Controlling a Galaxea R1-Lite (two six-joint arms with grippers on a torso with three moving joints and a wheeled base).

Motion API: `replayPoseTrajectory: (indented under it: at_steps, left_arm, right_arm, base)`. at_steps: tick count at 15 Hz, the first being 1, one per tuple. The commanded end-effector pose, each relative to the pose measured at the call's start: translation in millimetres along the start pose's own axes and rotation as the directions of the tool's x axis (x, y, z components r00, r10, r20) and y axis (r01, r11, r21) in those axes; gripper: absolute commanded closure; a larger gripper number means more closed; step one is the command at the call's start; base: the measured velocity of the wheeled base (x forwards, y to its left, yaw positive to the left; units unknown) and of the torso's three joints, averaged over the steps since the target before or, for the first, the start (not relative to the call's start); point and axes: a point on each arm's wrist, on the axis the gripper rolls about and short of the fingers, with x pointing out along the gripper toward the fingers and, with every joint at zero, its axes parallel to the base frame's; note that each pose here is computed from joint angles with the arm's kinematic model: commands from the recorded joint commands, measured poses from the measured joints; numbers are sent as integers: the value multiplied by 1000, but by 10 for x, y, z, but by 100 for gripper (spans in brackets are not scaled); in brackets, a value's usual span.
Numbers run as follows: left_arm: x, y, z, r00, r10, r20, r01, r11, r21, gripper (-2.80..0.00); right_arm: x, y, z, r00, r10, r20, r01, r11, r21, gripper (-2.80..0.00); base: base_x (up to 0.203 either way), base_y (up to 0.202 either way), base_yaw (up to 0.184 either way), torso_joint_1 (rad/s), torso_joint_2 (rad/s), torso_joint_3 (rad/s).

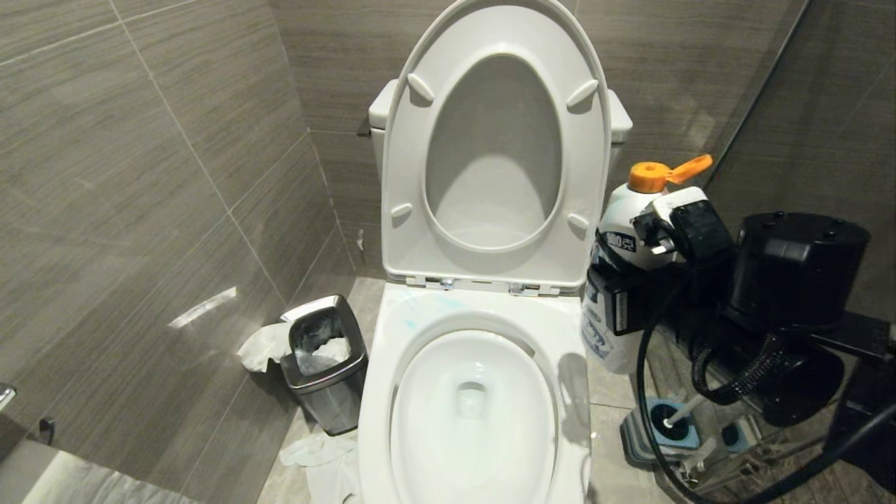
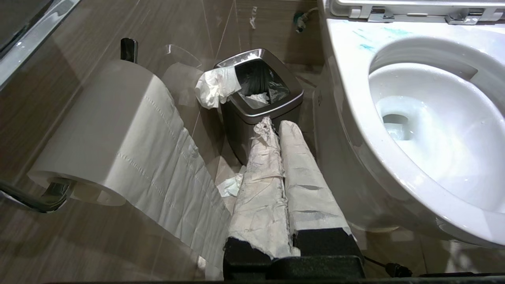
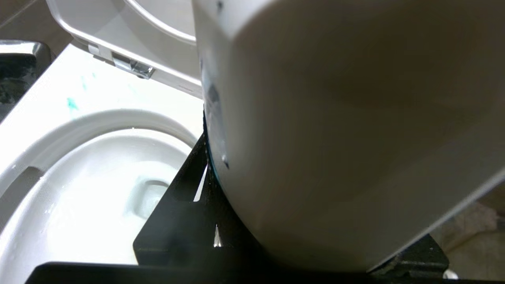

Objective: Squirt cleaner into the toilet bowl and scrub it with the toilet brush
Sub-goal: Pour in the cleaning agent

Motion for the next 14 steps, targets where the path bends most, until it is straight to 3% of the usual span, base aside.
replayPoseTrajectory:
  at_steps: [1, 9, 14]
  left_arm:
    - [1, 0, -4, 1000, 0, -2, 0, 1000, 0, 0]
    - [1, 0, -4, 1000, 0, -2, 0, 1000, 0, 0]
    - [1, 1, -4, 1000, 6, -2, -6, 1000, -10, 0]
  right_arm:
    - [119, 90, -63, 1000, 3, -24, -4, 999, -46, 0]
    - [266, 178, -95, 999, 10, -40, -17, 984, -179, 0]
    - [320, 192, -109, 999, 1, -45, -18, 925, -380, 0]
  base:
    - [0, 0, 0, 0, 0, 0]
    - [0, 0, 0, 0, 0, 0]
    - [0, 0, 0, 0, 0, 0]
